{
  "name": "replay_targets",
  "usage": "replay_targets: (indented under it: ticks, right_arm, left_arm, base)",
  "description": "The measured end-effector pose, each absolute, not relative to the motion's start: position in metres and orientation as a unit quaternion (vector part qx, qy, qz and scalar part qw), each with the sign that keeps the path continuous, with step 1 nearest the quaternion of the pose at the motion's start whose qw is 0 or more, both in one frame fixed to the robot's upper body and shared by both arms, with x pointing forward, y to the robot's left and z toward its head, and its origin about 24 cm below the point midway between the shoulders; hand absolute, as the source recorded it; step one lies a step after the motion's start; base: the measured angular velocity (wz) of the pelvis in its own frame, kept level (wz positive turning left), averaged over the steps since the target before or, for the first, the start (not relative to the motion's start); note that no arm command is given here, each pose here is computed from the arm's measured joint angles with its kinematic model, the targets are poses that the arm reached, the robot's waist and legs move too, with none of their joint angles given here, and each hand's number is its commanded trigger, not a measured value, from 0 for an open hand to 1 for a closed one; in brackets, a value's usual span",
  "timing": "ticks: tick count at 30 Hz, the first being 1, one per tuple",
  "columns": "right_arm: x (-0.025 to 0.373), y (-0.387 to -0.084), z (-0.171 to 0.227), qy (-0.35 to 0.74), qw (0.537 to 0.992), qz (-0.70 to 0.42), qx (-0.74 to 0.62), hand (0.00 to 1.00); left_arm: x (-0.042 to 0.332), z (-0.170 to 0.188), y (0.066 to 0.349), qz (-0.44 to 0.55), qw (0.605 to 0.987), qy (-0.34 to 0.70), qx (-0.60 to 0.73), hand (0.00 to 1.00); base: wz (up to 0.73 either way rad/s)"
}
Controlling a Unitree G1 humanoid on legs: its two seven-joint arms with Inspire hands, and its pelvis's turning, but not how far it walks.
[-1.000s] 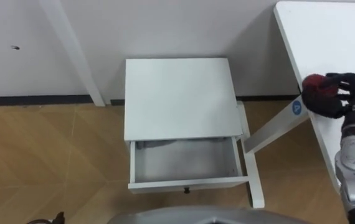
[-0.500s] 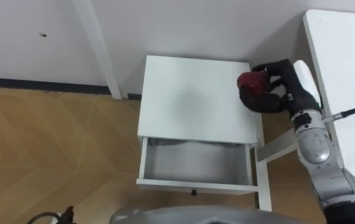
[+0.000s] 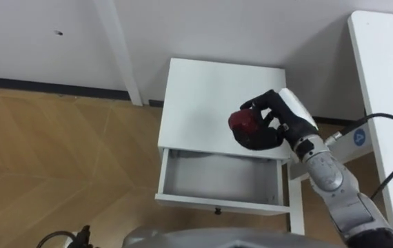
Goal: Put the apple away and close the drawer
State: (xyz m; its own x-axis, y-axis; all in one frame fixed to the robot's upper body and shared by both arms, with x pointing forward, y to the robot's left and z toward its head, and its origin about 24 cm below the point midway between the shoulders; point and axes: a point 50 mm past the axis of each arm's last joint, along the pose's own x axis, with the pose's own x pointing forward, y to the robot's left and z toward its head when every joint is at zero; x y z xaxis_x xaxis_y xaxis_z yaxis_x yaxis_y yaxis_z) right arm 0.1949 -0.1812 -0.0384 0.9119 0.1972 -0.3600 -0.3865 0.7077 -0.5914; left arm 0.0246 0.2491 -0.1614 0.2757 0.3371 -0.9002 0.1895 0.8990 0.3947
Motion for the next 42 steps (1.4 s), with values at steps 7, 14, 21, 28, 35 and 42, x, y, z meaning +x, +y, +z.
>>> replay_targets:
  ticks: [7, 14, 21, 28, 35, 42]
  right_arm:
    - [0.180, -0.180, -0.053, 0.174, 0.912, 0.165, -0.334, 1.00]
    - [0.173, -0.181, -0.064, 0.199, 0.902, 0.177, -0.340, 0.00]
    - [0.172, -0.180, -0.065, 0.205, 0.899, 0.189, -0.337, 0.00]
    - [0.173, -0.179, -0.065, 0.204, 0.900, 0.189, -0.336, 0.00]
    - [0.172, -0.179, -0.065, 0.205, 0.900, 0.188, -0.335, 0.00]
    - [0.164, -0.186, -0.078, 0.242, 0.904, 0.164, -0.313, 0.00]
  left_arm:
    - [0.036, -0.160, 0.249, 0.050, 0.780, 0.583, 0.222, 0.00]
    - [0.046, -0.159, 0.249, 0.049, 0.790, 0.570, 0.222, 0.00]
    - [0.048, -0.159, 0.247, 0.042, 0.794, 0.566, 0.217, 0.00]
    - [0.047, -0.159, 0.247, 0.042, 0.796, 0.564, 0.217, 0.00]
    - [0.047, -0.159, 0.247, 0.041, 0.797, 0.562, 0.216, 0.00]
    - [0.045, -0.159, 0.245, 0.047, 0.797, 0.564, 0.213, 0.00]
  base:
    - [0.06]
    - [0.00]
    - [0.00]
    - [0.00]
    - [0.00]
    - [-0.01]
